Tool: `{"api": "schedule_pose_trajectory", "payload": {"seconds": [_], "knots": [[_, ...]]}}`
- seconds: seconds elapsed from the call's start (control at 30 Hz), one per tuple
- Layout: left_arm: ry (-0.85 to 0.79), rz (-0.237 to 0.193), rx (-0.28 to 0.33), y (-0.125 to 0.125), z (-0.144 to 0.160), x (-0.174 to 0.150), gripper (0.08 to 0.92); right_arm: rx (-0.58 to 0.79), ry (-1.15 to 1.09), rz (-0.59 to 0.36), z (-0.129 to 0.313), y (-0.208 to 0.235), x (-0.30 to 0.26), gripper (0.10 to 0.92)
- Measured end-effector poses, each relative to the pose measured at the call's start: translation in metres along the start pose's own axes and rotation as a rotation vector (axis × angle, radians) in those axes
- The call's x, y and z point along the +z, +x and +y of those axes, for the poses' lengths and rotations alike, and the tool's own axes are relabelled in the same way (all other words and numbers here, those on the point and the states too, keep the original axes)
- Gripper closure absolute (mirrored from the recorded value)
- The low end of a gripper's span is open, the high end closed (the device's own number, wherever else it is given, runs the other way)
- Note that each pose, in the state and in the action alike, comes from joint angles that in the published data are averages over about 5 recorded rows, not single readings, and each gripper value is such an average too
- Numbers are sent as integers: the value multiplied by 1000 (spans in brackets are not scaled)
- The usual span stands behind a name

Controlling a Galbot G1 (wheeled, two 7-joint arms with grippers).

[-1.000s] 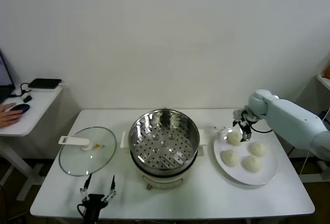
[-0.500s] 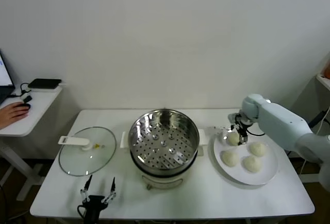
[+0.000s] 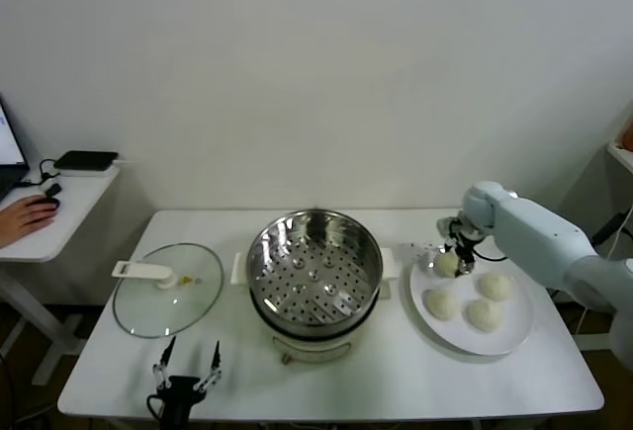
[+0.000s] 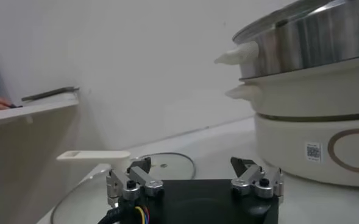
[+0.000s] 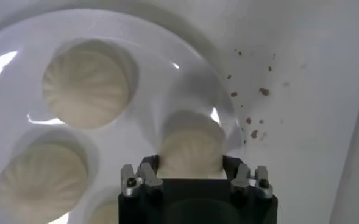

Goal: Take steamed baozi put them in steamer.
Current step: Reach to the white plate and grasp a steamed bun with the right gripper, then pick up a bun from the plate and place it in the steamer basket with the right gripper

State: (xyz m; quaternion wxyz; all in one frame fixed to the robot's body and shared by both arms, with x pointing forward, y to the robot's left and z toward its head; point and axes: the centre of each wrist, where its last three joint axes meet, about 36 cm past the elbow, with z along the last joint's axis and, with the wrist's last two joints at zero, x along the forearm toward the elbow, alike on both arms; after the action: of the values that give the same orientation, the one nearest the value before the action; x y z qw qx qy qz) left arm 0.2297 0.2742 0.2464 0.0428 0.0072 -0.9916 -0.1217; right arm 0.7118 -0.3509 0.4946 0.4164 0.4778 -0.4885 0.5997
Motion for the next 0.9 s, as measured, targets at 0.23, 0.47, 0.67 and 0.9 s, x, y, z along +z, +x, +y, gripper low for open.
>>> {"api": "schedule_pose_trajectory", "payload": {"seconds": [0.23, 0.47, 0.67, 0.9], "knots": [[-4, -5, -2, 1, 2, 0, 177, 70, 132, -54, -19, 86, -18, 335], [-5, -9, 3, 1, -1, 0, 177, 127, 351, -154, -27, 166, -54, 335], [-6, -14, 8, 1, -4, -1, 177, 159, 589, -246, -32, 213, -102, 335], [-4, -21, 15, 2, -7, -3, 177, 148, 854, -310, -43, 235, -168, 335]]}}
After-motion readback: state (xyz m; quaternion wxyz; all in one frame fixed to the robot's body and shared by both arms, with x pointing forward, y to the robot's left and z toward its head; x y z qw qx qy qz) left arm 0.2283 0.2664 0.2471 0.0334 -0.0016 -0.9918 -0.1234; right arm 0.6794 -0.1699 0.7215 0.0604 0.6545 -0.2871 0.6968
